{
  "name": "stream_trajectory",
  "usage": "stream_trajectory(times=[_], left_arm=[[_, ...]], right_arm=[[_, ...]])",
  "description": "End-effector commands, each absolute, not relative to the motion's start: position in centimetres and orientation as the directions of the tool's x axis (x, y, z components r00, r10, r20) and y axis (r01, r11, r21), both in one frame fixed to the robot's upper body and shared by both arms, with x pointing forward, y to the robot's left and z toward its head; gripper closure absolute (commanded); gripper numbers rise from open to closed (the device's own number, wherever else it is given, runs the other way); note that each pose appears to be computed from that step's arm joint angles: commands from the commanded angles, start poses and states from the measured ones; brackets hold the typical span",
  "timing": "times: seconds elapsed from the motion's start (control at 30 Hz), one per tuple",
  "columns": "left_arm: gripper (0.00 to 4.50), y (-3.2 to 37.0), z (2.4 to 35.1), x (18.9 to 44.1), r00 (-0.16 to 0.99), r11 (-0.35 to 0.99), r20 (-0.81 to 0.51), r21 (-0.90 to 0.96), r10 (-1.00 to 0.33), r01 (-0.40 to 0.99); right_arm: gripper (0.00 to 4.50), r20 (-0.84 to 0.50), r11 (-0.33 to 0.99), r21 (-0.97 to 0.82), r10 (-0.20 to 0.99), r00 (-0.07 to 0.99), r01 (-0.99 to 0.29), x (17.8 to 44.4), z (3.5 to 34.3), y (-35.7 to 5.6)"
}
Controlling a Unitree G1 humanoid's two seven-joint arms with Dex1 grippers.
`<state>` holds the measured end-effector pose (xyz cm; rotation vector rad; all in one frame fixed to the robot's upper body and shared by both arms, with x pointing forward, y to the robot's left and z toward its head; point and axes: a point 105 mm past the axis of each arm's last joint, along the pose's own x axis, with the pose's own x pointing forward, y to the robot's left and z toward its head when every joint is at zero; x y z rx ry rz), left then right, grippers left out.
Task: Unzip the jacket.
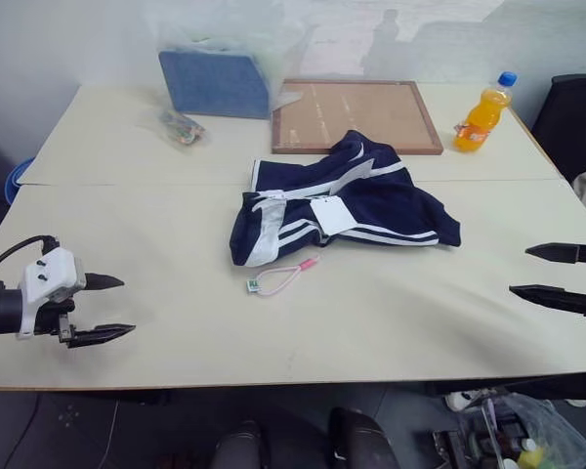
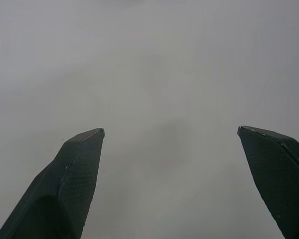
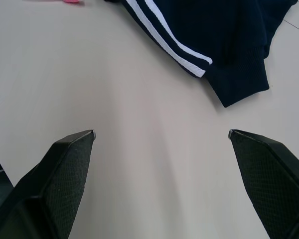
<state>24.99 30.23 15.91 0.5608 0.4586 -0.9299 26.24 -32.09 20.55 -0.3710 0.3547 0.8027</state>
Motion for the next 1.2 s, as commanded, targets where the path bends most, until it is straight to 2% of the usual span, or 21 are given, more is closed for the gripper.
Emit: stream_trajectory(times=[0.03, 0.6, 0.87, 1.03, 1.2], left_arm=[[0.00, 30.1, 16.7, 25.0, 0.533, 0.458, -0.587, 0.288, -0.610, 0.841], [0.00, 28.7, 17.5, 25.6, 0.547, 0.507, -0.547, 0.240, -0.634, 0.828], [0.00, 27.0, 19.2, 26.8, 0.526, 0.473, -0.493, 0.240, -0.693, 0.848], [0.00, 21.7, 19.6, 25.8, 0.339, 0.298, -0.466, 0.163, -0.817, 0.941], [0.00, 16.9, 17.7, 24.5, 0.140, 0.087, -0.529, 0.123, -0.837, 0.989]], right_arm=[[0.01, -0.428, 0.631, -0.219, 0.624, 0.654, -0.745, 26.2, 21.4, -31.8], [0.01, -0.401, 0.645, -0.229, 0.620, 0.674, -0.729, 26.1, 21.5, -30.8], [0.01, -0.356, 0.641, -0.173, 0.668, 0.654, -0.748, 26.0, 23.1, -29.5], [0.01, -0.323, 0.556, -0.169, 0.749, 0.579, -0.814, 25.2, 23.5, -25.3], [0.01, -0.295, 0.443, -0.178, 0.828, 0.477, -0.879, 24.0, 22.8, -19.9]])
